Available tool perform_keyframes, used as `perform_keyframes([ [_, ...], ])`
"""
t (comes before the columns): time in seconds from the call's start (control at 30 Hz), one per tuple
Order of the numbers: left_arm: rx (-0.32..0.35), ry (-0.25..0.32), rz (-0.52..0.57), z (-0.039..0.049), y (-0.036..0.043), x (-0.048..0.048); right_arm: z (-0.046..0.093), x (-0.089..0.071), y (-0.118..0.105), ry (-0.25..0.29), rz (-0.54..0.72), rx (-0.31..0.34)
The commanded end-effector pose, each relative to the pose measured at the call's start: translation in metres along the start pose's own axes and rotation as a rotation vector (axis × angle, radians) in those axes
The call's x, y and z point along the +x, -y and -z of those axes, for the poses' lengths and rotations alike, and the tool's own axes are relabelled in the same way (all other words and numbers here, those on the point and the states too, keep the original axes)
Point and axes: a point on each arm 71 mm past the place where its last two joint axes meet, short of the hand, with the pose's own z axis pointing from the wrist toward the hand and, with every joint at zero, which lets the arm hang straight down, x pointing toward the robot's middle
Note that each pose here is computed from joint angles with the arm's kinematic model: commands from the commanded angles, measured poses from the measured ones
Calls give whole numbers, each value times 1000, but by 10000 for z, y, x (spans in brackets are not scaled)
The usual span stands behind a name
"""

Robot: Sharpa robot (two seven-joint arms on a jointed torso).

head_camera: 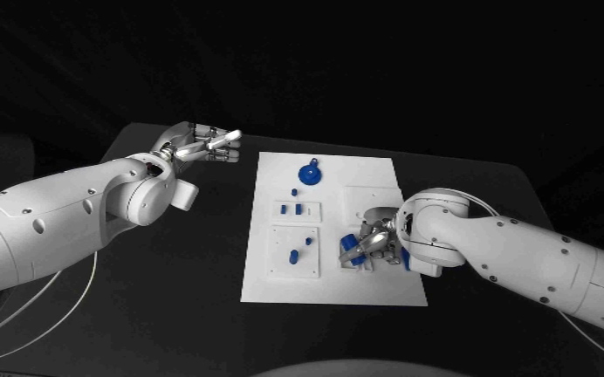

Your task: Assemble the parts on the task board

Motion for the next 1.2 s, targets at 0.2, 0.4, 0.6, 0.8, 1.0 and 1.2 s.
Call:
perform_keyframes([
  [0.2,5,-17,5,-5,11,22,-34,40,78,-12,34,63],
  [0.4,4,-17,4,-5,11,22,-35,40,86,-15,37,65],
  [0.6,3,-17,4,-4,10,22,-32,41,85,-14,37,65],
  [0.8,3,-17,3,-2,10,20,-27,40,80,-11,36,62],
  [1.0,3,-17,2,1,9,16,-12,44,61,-8,36,55],
  [1.2,3,-16,2,2,9,14,2,47,43,-6,36,49],
])
